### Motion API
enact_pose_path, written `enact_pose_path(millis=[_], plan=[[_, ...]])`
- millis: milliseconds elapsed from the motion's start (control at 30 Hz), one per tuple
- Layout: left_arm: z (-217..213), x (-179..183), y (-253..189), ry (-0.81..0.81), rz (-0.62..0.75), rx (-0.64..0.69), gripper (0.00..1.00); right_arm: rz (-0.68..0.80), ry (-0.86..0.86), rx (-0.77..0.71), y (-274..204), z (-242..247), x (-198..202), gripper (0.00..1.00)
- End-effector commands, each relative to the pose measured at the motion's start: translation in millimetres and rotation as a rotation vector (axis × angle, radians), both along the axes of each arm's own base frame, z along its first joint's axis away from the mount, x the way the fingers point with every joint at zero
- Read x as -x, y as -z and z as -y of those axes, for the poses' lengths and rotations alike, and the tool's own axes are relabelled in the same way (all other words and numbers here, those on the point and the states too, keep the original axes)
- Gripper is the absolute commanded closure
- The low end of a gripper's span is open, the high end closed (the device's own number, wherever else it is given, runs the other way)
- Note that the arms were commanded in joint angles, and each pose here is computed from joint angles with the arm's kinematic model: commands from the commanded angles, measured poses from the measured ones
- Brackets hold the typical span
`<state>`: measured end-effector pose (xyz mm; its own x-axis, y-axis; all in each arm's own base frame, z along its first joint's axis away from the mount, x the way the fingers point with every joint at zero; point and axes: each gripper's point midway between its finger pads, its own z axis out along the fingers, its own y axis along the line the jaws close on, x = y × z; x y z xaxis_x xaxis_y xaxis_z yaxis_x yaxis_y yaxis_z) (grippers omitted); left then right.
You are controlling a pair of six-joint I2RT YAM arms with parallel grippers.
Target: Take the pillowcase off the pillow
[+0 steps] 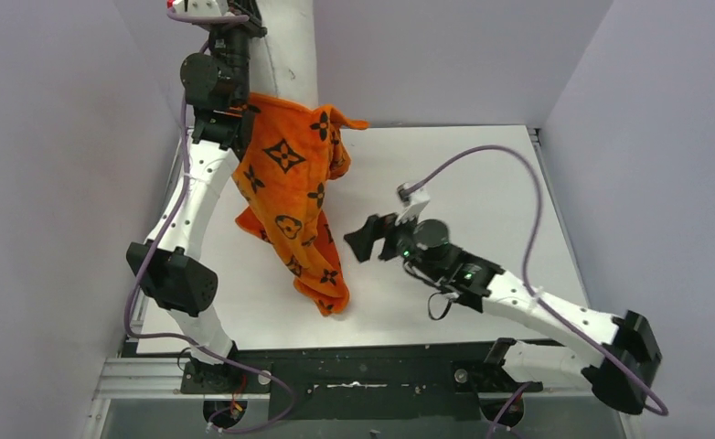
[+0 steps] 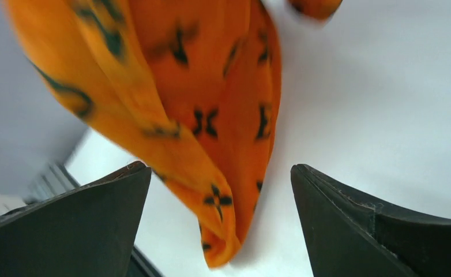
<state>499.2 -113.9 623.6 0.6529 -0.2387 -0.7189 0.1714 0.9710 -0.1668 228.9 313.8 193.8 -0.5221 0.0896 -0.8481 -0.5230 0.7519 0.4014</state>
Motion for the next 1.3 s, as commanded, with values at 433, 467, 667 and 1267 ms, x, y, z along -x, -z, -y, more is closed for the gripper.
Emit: enact_pose_path(millis=[433, 467, 667, 1267], plan=[[-30.8, 127.3, -84.0, 0.085, 0.403, 0.130, 1.00, 0.308, -0.214, -0.318, -198.5, -22.5, -89.6, 0.26], [-30.6, 127.4, -83.7, 0.086, 0.403, 0.130, 1.00, 0.302, -0.216, -0.320, -197.5, -24.3, -94.0, 0.29], [-30.7, 127.6, -82.5, 0.090, 0.404, 0.132, 1.00, 0.281, -0.258, -0.345, -197.3, -39.1, -104.1, 0.41], [-26.8, 116.9, -76.2, 0.095, 0.390, 0.128, 1.00, 0.175, -0.368, -0.388, -172.5, -68.4, -108.1, 1.00]])
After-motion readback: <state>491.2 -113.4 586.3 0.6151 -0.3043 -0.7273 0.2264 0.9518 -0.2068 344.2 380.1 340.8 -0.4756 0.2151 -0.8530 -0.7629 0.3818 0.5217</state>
